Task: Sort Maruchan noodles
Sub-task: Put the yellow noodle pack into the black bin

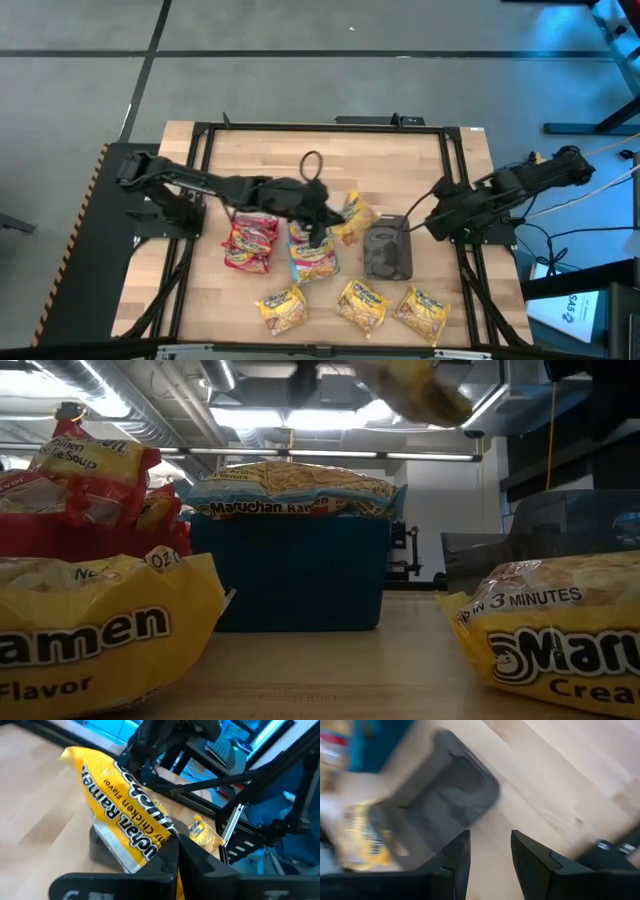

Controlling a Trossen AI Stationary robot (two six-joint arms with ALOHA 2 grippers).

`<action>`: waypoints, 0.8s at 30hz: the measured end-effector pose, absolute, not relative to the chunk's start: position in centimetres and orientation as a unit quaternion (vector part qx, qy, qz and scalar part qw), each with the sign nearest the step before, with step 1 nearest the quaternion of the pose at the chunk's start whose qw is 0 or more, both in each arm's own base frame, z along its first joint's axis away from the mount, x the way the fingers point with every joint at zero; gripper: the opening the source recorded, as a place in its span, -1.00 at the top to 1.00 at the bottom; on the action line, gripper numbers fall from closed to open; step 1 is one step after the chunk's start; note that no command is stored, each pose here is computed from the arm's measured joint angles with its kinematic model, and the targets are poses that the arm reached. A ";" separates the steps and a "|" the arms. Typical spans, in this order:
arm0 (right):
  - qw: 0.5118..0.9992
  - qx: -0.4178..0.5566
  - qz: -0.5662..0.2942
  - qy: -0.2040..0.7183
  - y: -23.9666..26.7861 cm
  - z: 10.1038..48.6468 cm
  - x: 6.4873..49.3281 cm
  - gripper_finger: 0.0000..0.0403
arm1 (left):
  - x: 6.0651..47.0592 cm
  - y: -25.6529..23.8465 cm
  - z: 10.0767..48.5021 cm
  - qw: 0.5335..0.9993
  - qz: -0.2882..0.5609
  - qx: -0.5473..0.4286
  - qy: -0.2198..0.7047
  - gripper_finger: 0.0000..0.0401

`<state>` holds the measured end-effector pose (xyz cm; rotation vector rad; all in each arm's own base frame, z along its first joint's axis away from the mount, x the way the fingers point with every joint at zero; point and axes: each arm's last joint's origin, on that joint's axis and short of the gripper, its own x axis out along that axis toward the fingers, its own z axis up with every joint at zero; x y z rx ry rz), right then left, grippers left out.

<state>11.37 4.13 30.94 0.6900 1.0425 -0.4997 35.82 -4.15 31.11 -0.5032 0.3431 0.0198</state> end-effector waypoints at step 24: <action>0.917 0.331 -0.089 0.203 3.5 36.1 11.1 0.31 | 47.8 -2.3 27.6 0.950 -0.047 -0.126 0.282 1.00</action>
